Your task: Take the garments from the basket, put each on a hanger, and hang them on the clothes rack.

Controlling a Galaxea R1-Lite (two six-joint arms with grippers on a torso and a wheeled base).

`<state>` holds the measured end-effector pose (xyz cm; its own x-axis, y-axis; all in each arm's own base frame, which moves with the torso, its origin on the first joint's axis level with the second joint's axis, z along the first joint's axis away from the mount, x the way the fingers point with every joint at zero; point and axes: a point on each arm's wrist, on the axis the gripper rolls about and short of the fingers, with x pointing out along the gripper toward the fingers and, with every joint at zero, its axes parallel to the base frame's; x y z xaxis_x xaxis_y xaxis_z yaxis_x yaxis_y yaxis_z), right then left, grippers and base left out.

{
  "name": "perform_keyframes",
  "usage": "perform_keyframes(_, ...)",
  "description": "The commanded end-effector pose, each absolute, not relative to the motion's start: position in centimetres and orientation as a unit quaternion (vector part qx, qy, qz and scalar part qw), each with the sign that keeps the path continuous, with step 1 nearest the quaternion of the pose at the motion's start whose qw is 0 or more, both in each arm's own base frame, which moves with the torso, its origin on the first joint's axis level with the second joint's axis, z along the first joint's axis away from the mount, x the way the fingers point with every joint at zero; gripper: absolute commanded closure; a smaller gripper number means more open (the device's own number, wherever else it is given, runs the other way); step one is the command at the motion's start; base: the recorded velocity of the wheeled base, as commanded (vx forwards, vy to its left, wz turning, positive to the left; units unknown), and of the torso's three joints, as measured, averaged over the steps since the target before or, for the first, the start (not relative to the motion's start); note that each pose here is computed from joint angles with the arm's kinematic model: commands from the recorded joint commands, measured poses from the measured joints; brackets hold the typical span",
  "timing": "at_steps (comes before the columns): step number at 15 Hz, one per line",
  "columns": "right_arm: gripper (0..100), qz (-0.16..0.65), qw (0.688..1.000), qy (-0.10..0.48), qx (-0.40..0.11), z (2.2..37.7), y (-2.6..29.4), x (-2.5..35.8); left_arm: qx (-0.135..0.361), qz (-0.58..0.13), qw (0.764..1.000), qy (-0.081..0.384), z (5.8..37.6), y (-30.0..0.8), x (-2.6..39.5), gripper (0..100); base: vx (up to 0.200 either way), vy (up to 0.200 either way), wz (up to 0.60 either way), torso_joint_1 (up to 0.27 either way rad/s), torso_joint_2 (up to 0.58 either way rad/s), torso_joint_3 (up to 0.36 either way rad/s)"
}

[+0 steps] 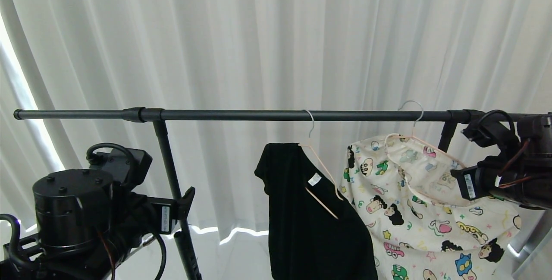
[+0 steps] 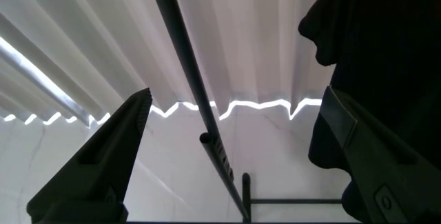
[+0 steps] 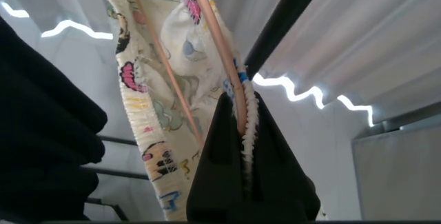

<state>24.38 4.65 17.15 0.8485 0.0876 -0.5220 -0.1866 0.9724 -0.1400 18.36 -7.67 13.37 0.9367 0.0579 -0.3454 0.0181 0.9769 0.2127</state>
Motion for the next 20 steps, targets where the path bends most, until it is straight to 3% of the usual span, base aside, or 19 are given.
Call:
perform_keyframes(1, 100, 0.073, 0.953, 0.278, -0.100, 16.5, 5.2, 24.7, 0.106, 0.010, 0.979, 0.176, 13.4, -7.7, 18.4, 0, 0.000, 0.000, 0.00, 0.000, 0.00, 0.000)
perform_keyframes(9, 100, 0.082, 0.952, 0.277, -0.104, 16.5, 6.0, 24.8, 0.105, 0.010, 0.979, 0.173, 13.6, -7.8, 18.5, 0, 0.000, 0.000, 0.00, 0.000, 0.00, 0.000)
perform_keyframes(10, 0, 0.083, 0.953, 0.274, -0.103, 16.7, 6.0, 24.6, 0.105, 0.010, 0.979, 0.173, 13.6, -7.8, 18.5, 0, 0.000, 0.000, 0.00, 0.000, 0.00, 0.000)
perform_keyframes(20, 0, 0.075, 0.966, 0.232, -0.089, 21.7, 4.1, 17.9, 0.114, 0.058, 0.977, 0.173, 13.5, -7.4, 18.5, 0, 0.000, 0.000, 0.00, 0.000, 0.00, 0.000)
